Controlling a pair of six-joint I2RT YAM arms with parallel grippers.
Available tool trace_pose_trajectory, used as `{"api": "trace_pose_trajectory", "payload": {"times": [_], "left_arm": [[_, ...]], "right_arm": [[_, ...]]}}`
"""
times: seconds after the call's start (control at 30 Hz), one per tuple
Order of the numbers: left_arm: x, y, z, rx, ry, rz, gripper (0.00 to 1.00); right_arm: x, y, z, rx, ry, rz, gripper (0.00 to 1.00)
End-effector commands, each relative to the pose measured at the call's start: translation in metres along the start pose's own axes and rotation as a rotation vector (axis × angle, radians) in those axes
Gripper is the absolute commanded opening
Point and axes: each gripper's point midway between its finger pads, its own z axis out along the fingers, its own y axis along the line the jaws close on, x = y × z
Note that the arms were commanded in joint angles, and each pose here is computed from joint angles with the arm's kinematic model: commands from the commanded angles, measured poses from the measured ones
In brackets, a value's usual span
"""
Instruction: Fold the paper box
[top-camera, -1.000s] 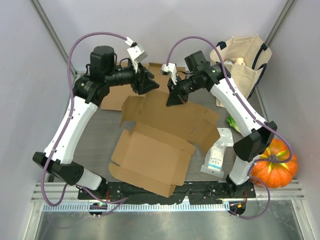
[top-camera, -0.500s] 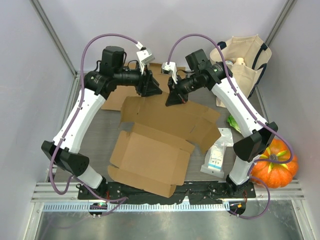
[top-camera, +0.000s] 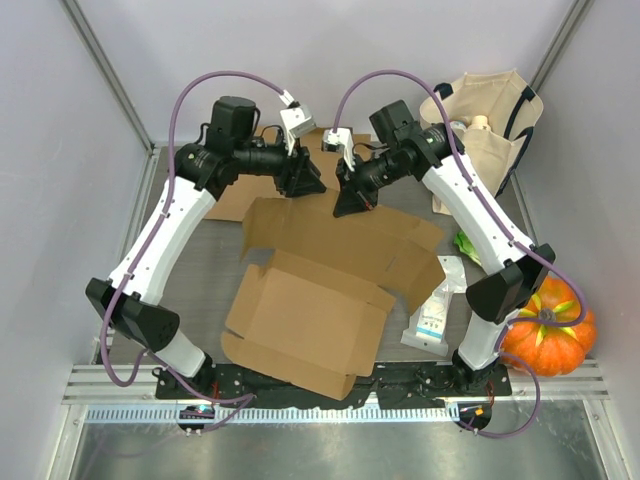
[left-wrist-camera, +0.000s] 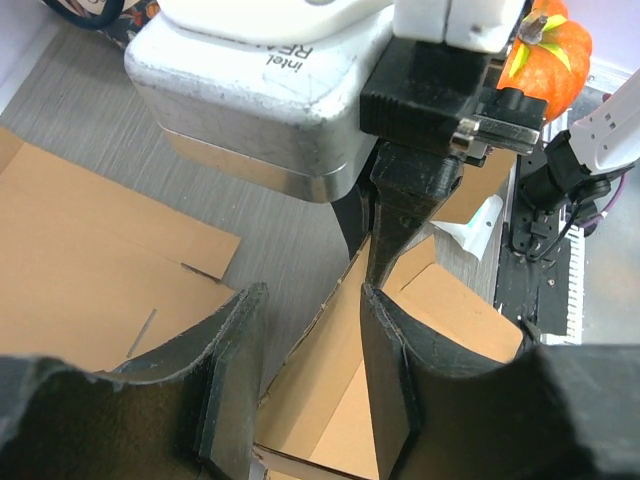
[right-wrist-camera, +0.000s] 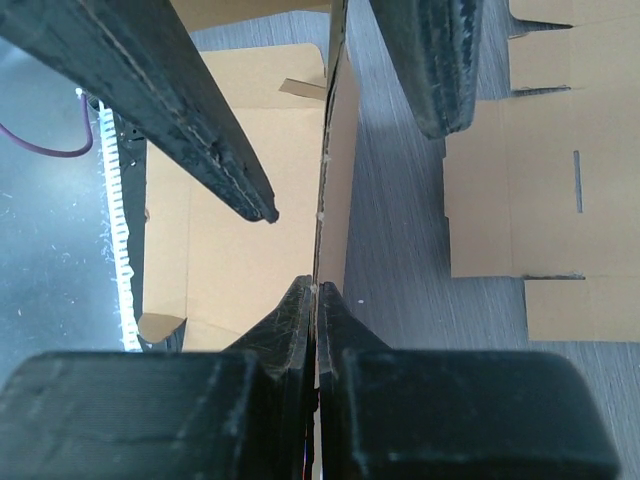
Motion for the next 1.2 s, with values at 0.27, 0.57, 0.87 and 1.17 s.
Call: {"api": "trace_pose_trajectory", "payload": {"times": [0.27, 0.57, 0.87, 1.17], "left_arm": [[0.017, 0.003, -0.001, -0.022, 0.073, 0.074, 0.38], [0.026, 0.008, 0.008, 0.042, 0.146, 0.057, 0.40], [0.032, 0.015, 0.003, -0.017, 0.148, 0.125, 0.00], [0.031, 0.016, -0.001, -0.065, 0.104, 0.181, 0.00]], "right_arm": [[-0.032, 0.008, -0.007, 0.002, -0.065, -0.118, 0.01], [-0.035, -0.006, -0.001, 0.050, -0.037, -0.158, 0.01], [-0.032, -0.032, -0.001, 0.184, -0.021, -0.146, 0.04], [-0.032, -0.065, -0.067, 0.708, -0.262, 0.095, 0.61]]}}
